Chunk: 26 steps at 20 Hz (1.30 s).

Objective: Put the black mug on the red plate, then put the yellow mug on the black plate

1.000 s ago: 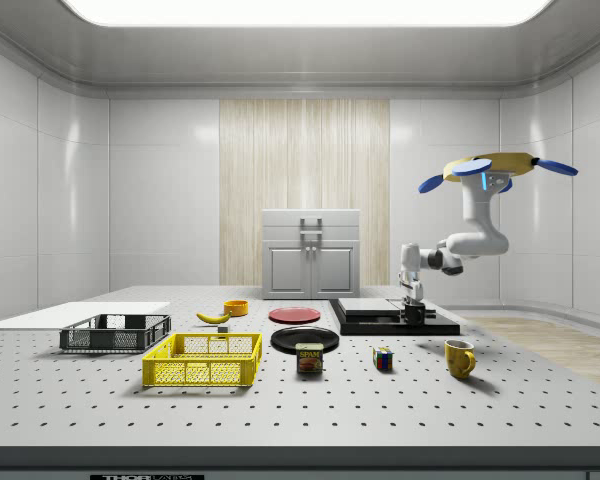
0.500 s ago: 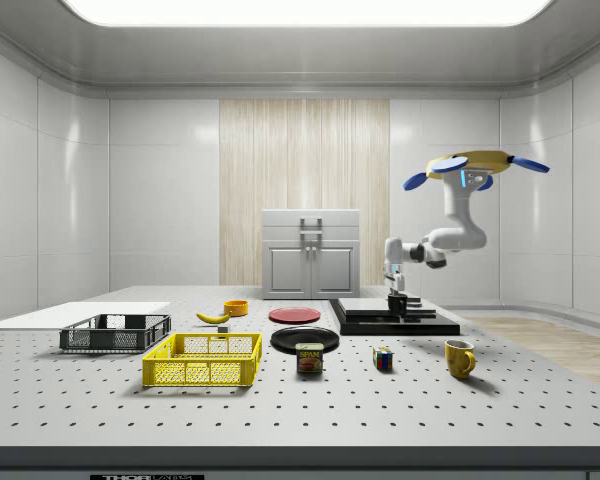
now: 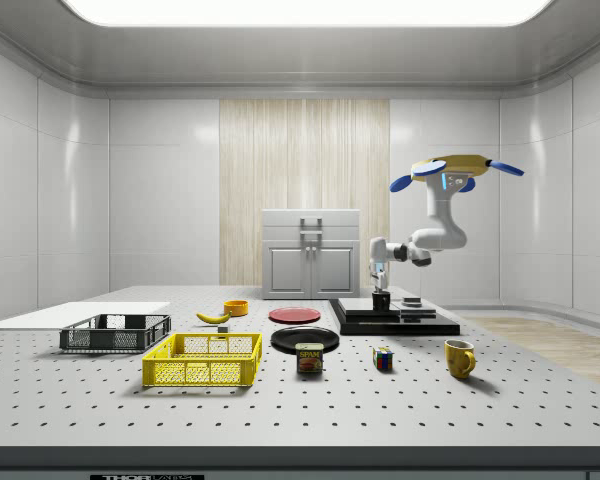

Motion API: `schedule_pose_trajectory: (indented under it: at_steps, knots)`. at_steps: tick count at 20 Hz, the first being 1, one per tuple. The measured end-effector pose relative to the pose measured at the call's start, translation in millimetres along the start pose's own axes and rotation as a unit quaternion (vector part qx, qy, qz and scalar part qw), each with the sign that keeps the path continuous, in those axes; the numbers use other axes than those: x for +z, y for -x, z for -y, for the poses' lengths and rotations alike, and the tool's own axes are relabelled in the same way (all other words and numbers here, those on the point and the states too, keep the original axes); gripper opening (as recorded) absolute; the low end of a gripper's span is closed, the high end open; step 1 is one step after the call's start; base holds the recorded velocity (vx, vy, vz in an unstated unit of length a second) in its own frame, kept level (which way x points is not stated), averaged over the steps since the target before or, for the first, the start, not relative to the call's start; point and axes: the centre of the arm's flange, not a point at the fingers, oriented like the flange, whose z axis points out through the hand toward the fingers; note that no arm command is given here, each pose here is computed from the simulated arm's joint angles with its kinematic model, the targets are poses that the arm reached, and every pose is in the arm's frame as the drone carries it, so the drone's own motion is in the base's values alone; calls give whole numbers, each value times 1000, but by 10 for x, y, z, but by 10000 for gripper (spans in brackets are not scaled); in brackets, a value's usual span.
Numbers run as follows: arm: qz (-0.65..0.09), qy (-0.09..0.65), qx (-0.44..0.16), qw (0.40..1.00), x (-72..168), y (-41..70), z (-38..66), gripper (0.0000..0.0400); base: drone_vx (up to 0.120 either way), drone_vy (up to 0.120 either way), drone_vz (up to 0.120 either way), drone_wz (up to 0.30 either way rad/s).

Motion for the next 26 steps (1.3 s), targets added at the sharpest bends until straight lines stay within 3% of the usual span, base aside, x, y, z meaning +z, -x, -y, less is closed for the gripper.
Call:
schedule_pose_trajectory:
  at_steps: [26]
  knots:
    - [0,0,0,1000,0,0,0,110,120,-120,0,0]
